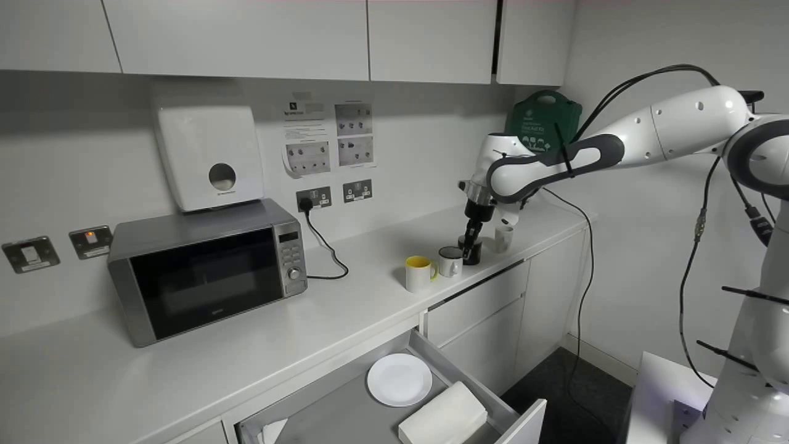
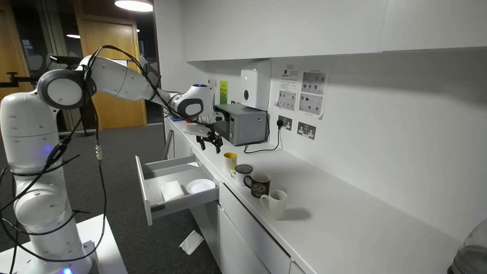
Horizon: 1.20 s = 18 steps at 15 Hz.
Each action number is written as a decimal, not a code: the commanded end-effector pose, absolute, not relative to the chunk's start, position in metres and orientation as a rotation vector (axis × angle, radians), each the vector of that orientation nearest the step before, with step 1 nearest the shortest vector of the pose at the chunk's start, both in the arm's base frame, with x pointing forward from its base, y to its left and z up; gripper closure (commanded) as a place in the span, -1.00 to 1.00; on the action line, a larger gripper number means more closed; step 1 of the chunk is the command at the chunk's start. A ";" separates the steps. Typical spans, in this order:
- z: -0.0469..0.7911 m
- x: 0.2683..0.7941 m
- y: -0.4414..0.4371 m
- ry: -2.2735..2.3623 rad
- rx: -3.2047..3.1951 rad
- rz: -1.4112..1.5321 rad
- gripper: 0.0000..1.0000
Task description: Pick the cup and put it in the drawer
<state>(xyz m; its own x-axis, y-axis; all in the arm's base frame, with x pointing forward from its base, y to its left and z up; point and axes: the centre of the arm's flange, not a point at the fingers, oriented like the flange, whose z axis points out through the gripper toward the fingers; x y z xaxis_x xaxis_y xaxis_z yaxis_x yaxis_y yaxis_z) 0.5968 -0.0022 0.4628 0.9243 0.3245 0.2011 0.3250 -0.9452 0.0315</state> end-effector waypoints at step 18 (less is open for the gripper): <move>0.406 0.659 -0.030 -0.534 -2.967 -0.615 -1.00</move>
